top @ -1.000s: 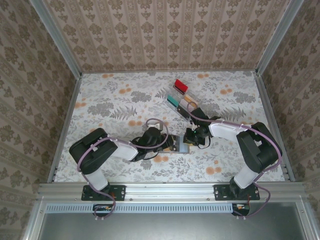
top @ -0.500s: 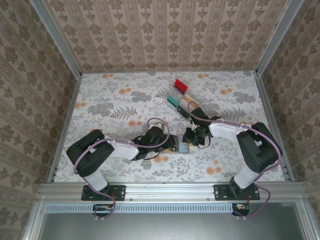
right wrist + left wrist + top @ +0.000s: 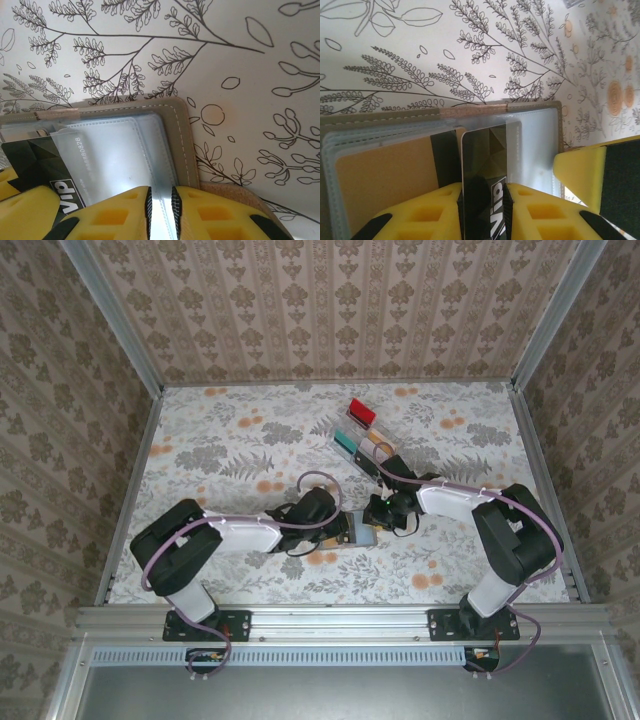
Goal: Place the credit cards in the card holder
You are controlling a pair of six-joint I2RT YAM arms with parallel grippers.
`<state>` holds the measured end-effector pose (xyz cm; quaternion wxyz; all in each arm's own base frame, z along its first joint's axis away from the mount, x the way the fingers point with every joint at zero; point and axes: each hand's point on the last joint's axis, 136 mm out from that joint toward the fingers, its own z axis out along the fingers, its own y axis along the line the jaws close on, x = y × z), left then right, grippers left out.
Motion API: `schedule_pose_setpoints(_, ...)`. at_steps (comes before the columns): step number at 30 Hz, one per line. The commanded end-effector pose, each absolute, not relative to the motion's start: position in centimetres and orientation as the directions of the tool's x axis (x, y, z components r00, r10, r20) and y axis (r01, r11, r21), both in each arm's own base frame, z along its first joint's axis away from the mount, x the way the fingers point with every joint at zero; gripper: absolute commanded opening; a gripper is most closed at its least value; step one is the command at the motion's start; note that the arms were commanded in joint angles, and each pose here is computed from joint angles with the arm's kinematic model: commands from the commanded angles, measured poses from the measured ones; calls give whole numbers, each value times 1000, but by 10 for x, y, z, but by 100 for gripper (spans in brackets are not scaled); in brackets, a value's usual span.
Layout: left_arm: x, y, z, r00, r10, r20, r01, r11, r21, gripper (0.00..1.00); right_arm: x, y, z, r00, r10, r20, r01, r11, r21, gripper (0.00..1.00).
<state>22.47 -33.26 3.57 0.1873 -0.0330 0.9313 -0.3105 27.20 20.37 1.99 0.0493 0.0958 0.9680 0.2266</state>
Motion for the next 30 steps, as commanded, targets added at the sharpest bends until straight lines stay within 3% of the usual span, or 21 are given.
schedule_pose_setpoints(1, 214, -313, 21, -941, -105, -323, 59, 886, -460, 28, 263, 193, 14, -974, 222, -42, 188, 900, 394, 23)
schedule_pose_setpoints(13, 215, -319, 23, -940, -68, -333, 90, 894, -438, 11, 268, 175, 26, -972, 213, -101, 171, 932, 320, 24)
schedule_pose_setpoints(21, 214, -333, 22, -949, -51, -312, 108, 876, -469, 12, 261, 188, 7, -979, 201, -33, 175, 911, 373, 16)
schedule_pose_setpoints(30, 210, -342, 17, -960, -38, -278, 108, 864, -491, 17, 257, 191, 5, -978, 208, -17, 184, 901, 392, 15)
